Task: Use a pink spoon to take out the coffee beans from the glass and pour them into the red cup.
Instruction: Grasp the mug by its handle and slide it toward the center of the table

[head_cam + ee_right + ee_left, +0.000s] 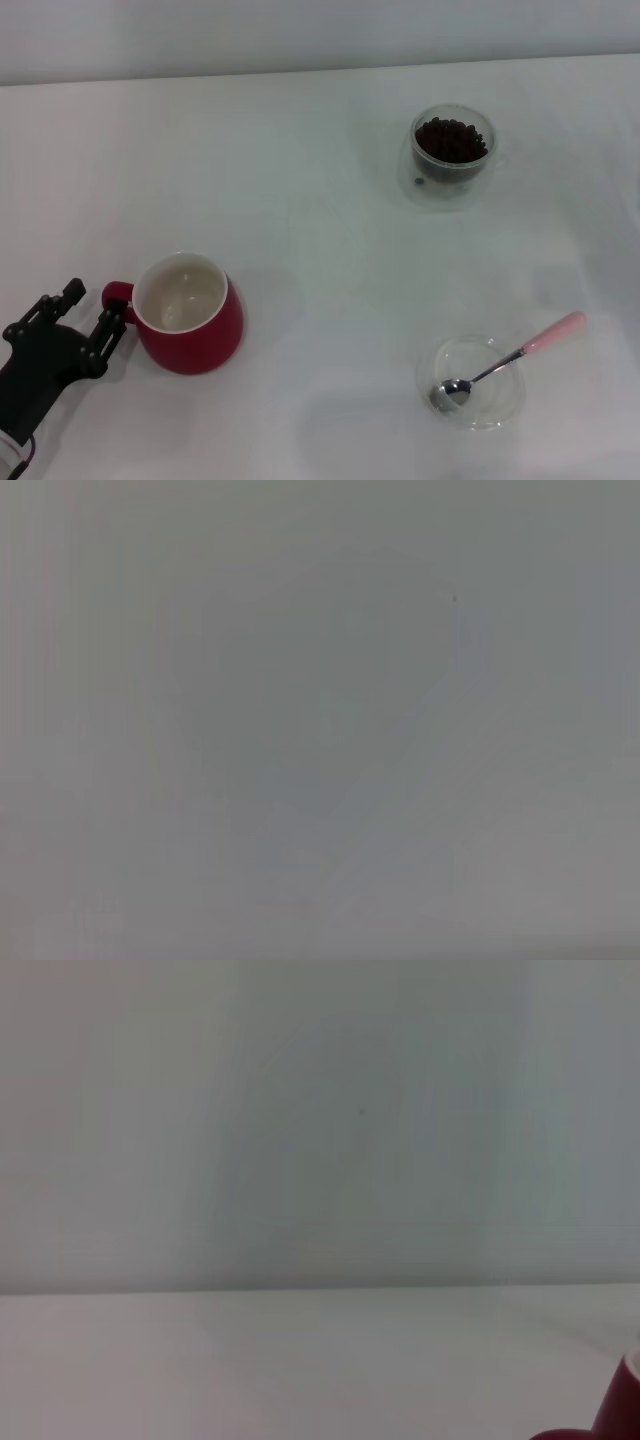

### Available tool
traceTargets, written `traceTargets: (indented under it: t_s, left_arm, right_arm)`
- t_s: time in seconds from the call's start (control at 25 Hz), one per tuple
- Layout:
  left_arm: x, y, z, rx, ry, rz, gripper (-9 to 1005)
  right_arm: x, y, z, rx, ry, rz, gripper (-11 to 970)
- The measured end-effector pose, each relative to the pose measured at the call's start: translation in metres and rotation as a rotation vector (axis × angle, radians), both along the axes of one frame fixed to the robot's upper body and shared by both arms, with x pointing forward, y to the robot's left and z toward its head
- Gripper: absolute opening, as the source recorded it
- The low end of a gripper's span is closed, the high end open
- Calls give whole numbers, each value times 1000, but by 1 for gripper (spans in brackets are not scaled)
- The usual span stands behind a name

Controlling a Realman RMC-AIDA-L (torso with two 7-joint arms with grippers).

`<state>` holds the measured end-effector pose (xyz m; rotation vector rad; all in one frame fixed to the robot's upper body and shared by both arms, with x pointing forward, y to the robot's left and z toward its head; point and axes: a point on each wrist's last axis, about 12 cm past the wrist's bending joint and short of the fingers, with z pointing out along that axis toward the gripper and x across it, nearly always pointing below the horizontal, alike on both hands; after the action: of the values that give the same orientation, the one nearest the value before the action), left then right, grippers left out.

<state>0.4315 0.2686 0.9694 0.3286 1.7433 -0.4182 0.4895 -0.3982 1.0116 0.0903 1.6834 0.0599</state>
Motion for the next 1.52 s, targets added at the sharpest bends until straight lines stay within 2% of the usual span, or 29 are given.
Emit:
traceTargets:
  t_s: [0.36, 0.8, 1.0, 1.32, 1.52]
  left_arm:
    - [4, -3, -1, 9, 14, -6, 515]
    - [4, -4, -2, 6, 24, 0, 330]
    - [7, -5, -1, 6, 17, -3, 151]
    - [14, -12, 3, -4, 2, -28, 131]
    - [25, -24, 6, 10, -5, -97, 131]
  right_arm:
    - [-1, 0, -1, 3, 2, 0, 247]
    - [-1, 0, -1, 3, 1, -1, 247]
    - [-2, -1, -1, 0, 1, -3, 247]
    - [-2, -1, 0, -2, -4, -1, 247]
    - [0, 0, 1, -3, -8, 2, 247]
